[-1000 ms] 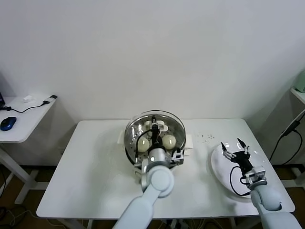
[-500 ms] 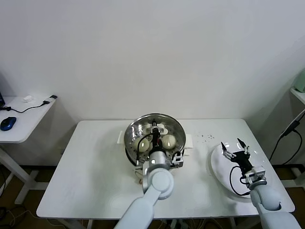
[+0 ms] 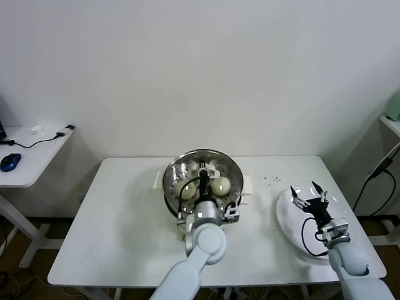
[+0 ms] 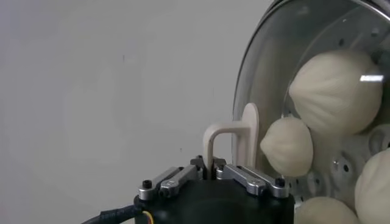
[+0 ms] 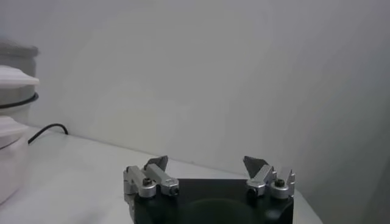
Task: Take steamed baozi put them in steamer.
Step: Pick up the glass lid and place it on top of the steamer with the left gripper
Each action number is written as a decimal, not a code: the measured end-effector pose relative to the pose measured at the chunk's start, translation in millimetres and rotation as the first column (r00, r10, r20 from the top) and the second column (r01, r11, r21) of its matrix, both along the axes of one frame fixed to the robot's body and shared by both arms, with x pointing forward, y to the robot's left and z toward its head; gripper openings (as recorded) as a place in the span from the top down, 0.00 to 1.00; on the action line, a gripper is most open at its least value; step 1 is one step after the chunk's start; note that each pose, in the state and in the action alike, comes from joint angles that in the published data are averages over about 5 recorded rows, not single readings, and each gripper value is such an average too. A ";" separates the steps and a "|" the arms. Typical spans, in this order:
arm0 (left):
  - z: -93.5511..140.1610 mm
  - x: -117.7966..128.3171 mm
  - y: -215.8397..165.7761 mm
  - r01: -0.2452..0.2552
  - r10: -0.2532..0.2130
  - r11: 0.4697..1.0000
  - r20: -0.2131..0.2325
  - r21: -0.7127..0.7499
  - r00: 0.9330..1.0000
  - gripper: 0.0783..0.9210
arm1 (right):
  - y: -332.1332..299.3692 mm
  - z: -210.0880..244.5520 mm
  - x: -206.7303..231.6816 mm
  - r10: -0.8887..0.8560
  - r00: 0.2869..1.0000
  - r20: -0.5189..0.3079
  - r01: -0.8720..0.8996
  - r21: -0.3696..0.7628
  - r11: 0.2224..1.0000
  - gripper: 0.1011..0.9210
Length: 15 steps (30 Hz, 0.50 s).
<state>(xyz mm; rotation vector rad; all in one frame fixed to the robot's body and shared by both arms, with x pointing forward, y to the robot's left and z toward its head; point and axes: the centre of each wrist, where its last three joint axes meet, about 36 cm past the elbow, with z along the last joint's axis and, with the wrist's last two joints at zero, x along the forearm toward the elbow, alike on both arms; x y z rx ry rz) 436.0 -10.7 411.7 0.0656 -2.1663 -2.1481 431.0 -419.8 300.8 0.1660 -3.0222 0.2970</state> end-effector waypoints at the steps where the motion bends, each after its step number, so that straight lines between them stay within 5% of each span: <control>1: 0.0 -0.3 0.1 0.001 -0.001 1.000 0.000 0.000 1.000 0.91 | 0.1 -0.2 0.0 0.000 1.000 0.000 0.000 0.000 1.000 0.12; 15: 7.0 -1.3 1.3 0.014 -0.015 1.000 -0.007 -0.011 1.000 0.91 | -0.1 -3.1 -1.2 0.002 1.000 -0.004 -0.002 -0.003 1.000 0.12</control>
